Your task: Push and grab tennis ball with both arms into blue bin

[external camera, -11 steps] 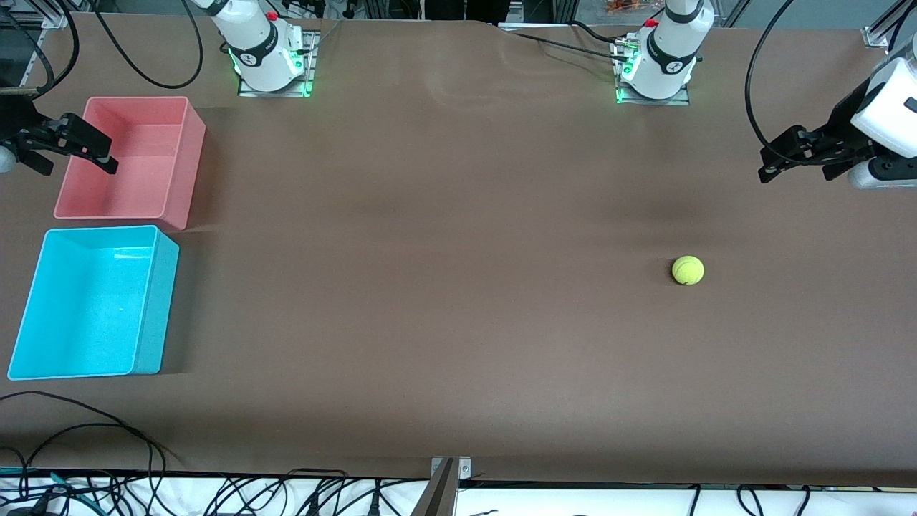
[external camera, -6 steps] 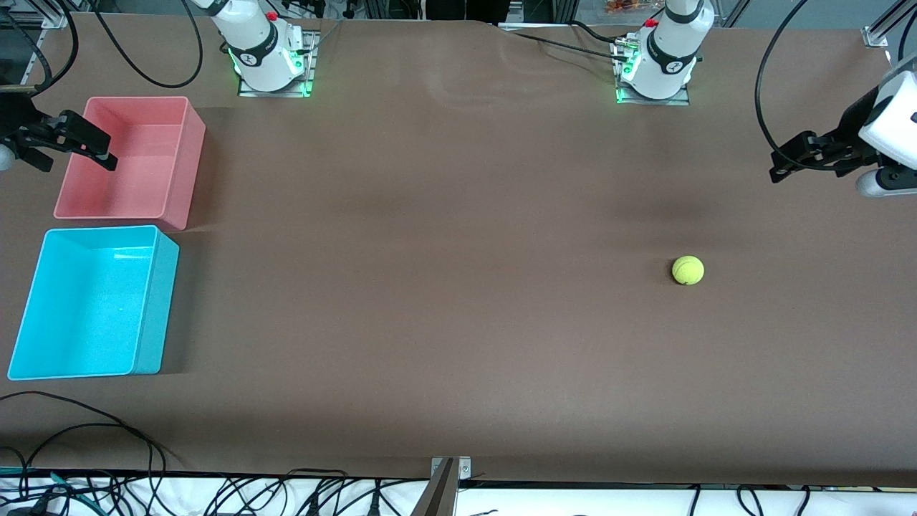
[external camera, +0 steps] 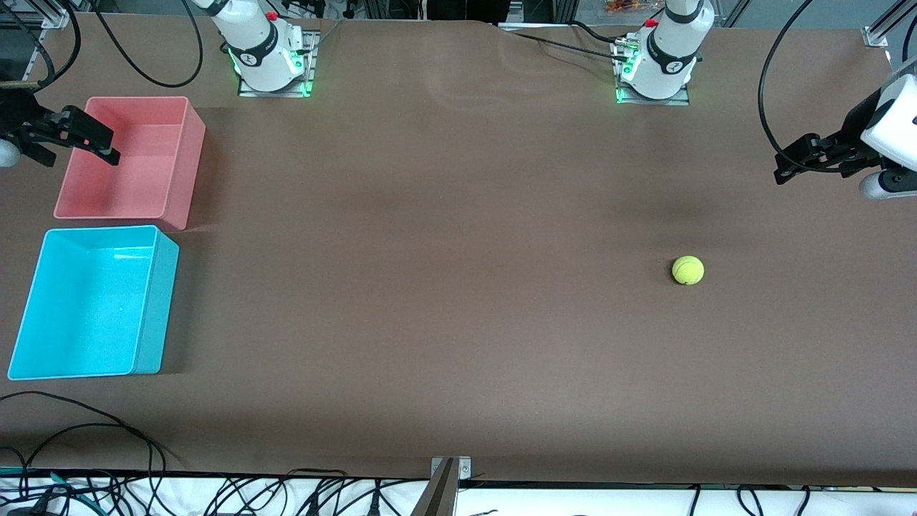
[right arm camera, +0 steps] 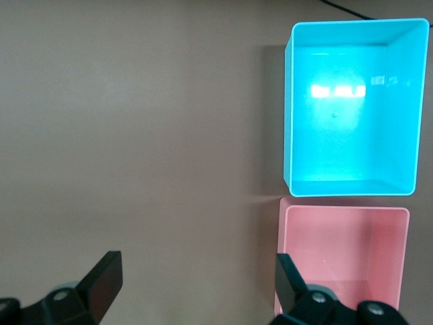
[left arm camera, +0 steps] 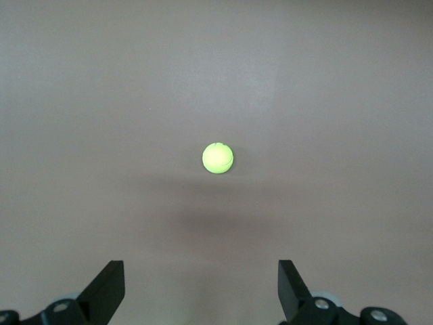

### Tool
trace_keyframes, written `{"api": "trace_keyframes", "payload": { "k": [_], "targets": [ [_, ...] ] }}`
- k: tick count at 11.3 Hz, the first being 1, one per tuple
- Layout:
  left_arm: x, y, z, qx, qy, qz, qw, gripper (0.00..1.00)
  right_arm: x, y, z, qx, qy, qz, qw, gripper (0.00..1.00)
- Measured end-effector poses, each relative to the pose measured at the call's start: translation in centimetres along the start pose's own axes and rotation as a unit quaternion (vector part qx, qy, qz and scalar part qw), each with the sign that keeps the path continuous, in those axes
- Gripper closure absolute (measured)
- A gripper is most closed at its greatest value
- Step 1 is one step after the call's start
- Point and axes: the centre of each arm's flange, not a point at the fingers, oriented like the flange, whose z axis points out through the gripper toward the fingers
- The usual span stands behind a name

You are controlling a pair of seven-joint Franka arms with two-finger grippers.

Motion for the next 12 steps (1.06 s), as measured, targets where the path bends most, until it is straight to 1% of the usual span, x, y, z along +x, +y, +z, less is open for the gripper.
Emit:
{"api": "trace_keyframes", "payload": {
  "k": [7, 12],
  "targets": [
    [0.24, -0.33, 0.35, 0.001, -0.004, -0.004, 1.0, 0.0, -0.2, -0.24, -0.41, 0.0, -0.004, -0.002, 1.0, 0.0],
    [0.33, -0.96, 0.38, 0.0, -0.004, -0.009, 1.0, 0.0, -0.27, -0.21, -0.16, 0.0, -0.012, -0.002, 1.0, 0.0]
  ]
}}
